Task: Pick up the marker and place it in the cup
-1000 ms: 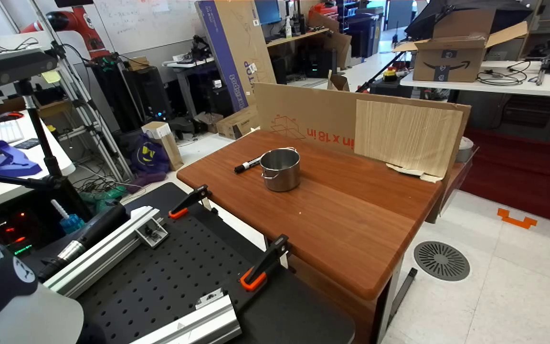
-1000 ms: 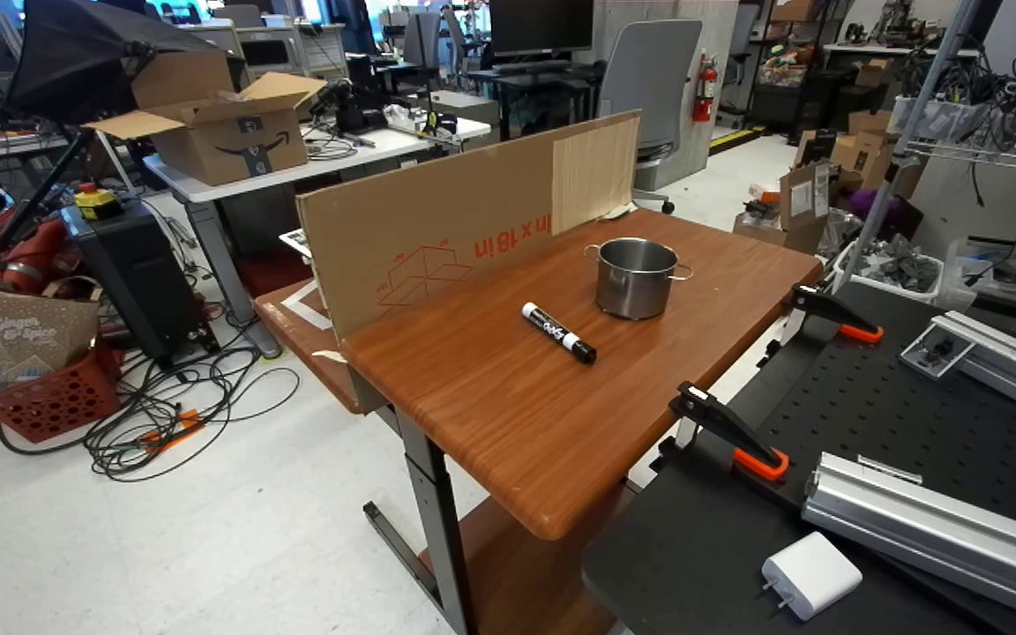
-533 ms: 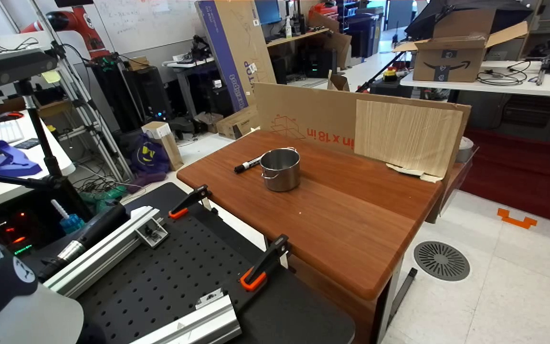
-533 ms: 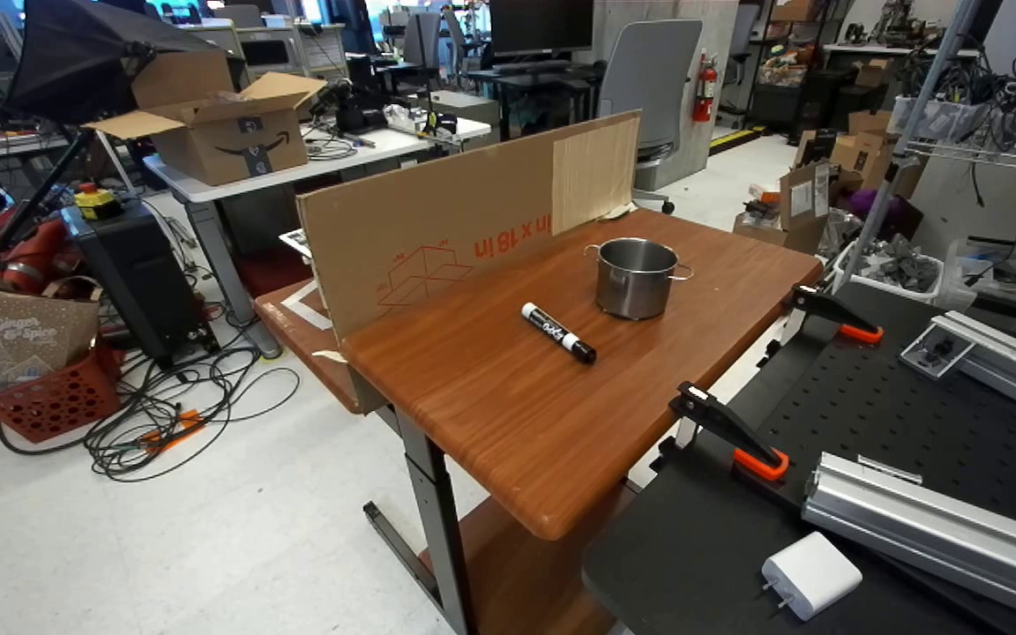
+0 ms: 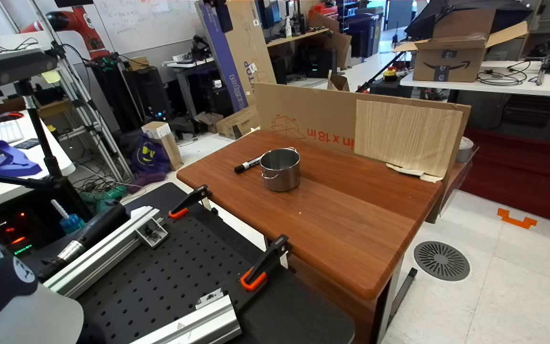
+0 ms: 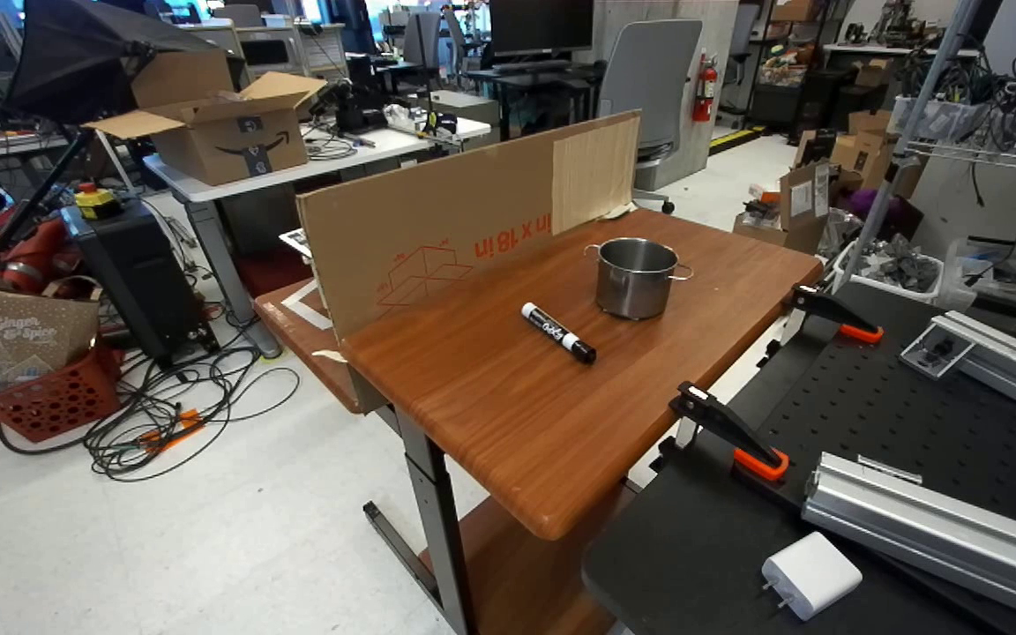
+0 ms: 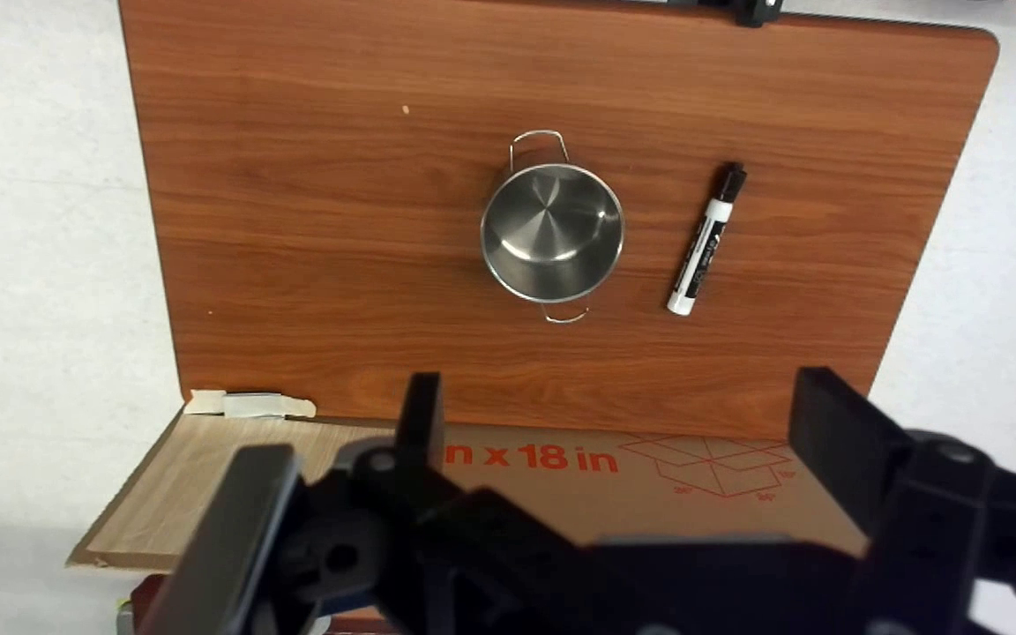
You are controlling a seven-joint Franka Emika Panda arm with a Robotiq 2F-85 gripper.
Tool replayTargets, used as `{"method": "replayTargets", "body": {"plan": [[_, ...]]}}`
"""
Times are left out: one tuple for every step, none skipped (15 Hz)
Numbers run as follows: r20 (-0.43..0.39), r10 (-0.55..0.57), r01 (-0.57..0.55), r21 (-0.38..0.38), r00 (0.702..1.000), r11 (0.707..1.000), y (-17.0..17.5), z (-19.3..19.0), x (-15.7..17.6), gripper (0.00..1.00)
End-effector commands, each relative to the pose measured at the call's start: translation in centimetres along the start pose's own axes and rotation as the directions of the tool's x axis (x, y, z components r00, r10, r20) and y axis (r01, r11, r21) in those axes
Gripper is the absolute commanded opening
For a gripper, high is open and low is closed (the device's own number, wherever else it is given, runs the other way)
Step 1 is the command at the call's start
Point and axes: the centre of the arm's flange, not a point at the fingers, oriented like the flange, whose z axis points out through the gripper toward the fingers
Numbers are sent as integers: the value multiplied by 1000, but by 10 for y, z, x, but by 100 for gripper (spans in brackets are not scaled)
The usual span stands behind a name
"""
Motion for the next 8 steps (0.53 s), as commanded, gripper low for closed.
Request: {"method": "replayTargets", "body": {"plan": [[-13,1,-1,9,1000,1000,-19,23,32,100],[-9,-9,9,9,1000,1000,-27,30,37,100],[-7,-17,17,11,1000,1000,-34,38,41,100],[-10,-22,22,9,1000,1000,-41,46,46,100],[-7,-36,36,13,999,999,-47,54,51,100],[-2,-46,46,17,999,999,-54,61,55,100],[4,-58,58,23,998,998,-59,69,60,100],[15,-68,68,26,998,997,-66,78,65,100]]}}
